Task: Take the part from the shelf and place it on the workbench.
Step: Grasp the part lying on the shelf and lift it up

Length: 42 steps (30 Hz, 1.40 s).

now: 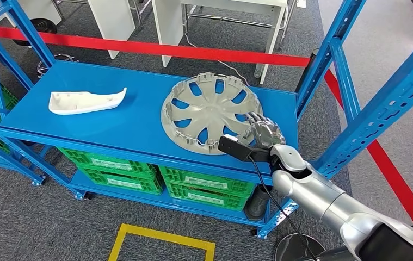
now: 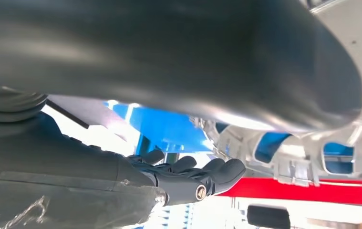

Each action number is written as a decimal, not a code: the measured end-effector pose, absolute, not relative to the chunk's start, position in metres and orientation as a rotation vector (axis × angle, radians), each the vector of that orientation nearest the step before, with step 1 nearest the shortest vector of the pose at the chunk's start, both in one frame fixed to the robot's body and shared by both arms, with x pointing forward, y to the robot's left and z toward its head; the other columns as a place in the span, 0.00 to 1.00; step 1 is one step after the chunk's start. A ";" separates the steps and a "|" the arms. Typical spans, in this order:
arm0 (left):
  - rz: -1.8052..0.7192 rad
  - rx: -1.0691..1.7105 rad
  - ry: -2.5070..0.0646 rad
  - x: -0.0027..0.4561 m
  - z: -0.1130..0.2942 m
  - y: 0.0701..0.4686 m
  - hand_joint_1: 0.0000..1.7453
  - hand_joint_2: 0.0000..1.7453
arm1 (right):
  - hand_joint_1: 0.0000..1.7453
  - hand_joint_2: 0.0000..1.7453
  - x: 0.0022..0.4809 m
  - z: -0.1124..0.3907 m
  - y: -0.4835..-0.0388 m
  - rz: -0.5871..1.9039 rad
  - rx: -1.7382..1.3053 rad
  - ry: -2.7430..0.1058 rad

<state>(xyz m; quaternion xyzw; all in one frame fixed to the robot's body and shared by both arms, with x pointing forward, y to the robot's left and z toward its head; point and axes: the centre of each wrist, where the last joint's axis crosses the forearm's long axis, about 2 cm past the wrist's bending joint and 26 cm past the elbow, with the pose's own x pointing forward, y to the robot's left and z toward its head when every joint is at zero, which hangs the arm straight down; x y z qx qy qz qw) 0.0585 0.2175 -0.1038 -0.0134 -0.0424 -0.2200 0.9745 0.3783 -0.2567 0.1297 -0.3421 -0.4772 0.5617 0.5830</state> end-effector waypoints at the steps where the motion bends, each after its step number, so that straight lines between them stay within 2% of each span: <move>1: -0.443 -0.028 -0.087 0.059 -0.104 0.217 0.00 0.00 | 0.00 0.00 0.378 0.130 -0.257 1.310 -0.799 -1.116; 16: -0.440 -0.016 -0.077 0.059 -0.104 0.216 0.00 0.00 | 0.00 0.00 0.382 0.130 -0.272 1.131 -0.833 -1.056; 27: -0.462 0.066 -0.093 0.068 -0.105 0.236 0.00 0.00 | 0.00 0.00 0.380 0.109 -0.304 0.990 -0.865 -0.967; 42: -0.478 0.076 -0.096 0.070 -0.105 0.242 0.00 0.00 | 0.00 0.00 0.378 0.094 -0.311 1.027 -0.843 -1.048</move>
